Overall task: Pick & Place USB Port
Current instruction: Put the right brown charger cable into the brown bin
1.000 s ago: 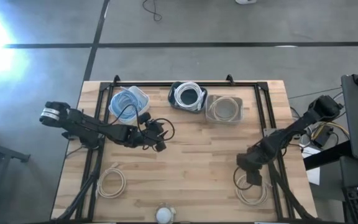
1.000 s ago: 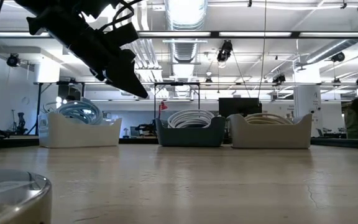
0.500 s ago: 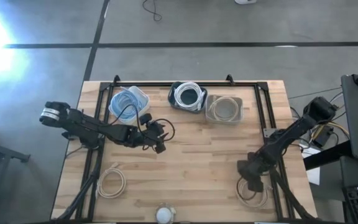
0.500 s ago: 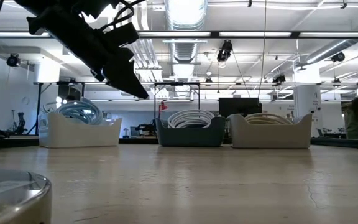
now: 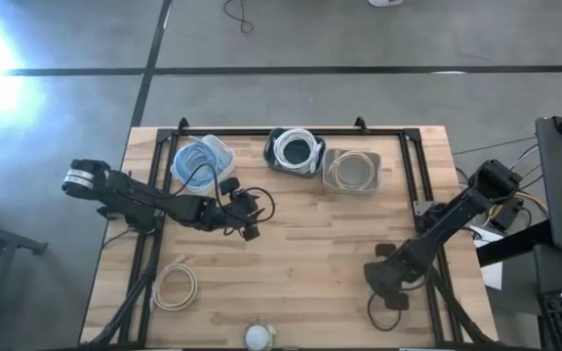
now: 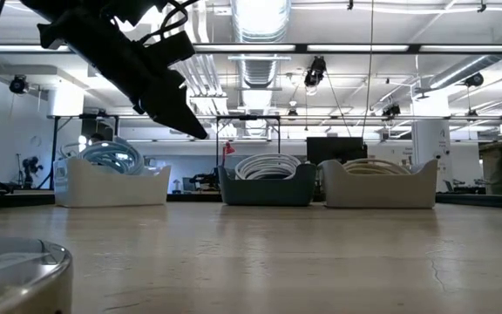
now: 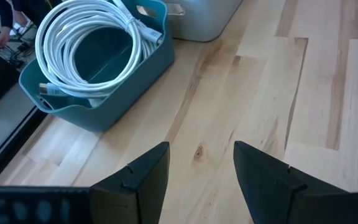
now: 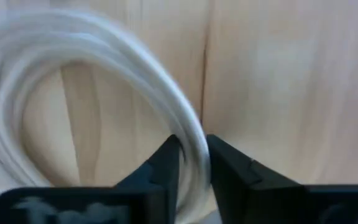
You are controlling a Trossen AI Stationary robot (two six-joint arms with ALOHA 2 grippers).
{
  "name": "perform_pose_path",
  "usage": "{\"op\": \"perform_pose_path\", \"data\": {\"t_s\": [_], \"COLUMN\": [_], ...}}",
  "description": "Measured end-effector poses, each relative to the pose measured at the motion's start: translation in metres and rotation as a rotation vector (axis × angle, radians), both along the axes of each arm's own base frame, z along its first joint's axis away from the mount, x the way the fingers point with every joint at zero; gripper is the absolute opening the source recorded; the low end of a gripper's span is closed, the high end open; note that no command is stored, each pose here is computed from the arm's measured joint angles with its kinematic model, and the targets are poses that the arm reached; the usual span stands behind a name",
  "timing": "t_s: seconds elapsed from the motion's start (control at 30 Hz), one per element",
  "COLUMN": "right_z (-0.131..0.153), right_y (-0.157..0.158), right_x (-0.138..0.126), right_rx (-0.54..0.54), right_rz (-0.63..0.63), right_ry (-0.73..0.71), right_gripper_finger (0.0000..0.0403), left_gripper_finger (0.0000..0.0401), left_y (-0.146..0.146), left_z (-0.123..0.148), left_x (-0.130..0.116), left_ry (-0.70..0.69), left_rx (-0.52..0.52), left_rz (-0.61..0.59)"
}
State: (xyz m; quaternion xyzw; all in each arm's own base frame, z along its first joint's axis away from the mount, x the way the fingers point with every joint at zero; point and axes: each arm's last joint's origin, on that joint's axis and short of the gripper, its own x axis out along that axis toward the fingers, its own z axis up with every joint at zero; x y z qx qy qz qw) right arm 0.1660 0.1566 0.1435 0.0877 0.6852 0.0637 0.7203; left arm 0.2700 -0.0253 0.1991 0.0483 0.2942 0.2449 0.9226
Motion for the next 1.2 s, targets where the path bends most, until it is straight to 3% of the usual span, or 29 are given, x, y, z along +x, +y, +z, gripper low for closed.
{"op": "perform_pose_path", "data": {"t_s": [0.13,0.3,0.5,0.7,0.9,1.03,1.2], "right_z": [0.013,0.031,0.056,0.085,0.124,0.144,0.141], "right_y": [0.005,0.000,-0.026,-0.068,-0.114,-0.141,-0.176], "right_x": [0.013,0.031,0.059,0.087,0.099,0.096,0.091], "right_rx": [-0.020,-0.107,-0.406,-0.742,-0.991,-1.036,-1.070], "right_rz": [0.034,0.036,0.022,-0.107,-0.261,-0.347,-0.446], "right_ry": [-0.097,-0.245,-0.450,-0.550,-0.482,-0.384,-0.284], "right_gripper_finger": [0.0020,0.0016,0.0015,0.0014,0.0014,0.0014,0.0014], "left_gripper_finger": [0.0197,0.0197,0.0197,0.0197,0.0197,0.0197,0.0197], "left_y": [0.000,0.000,0.000,0.001,0.001,0.001,0.001], "left_z": [0.000,0.000,0.000,0.000,0.000,0.000,0.000], "left_x": [0.000,0.000,0.000,0.000,0.000,0.000,0.000], "left_ry": [0.012,0.025,0.025,0.026,0.026,0.025,0.023], "left_rx": [0.017,0.038,0.038,0.038,0.038,0.037,0.034], "left_rz": [-0.012,-0.025,-0.025,-0.025,-0.025,-0.023,-0.021]}}
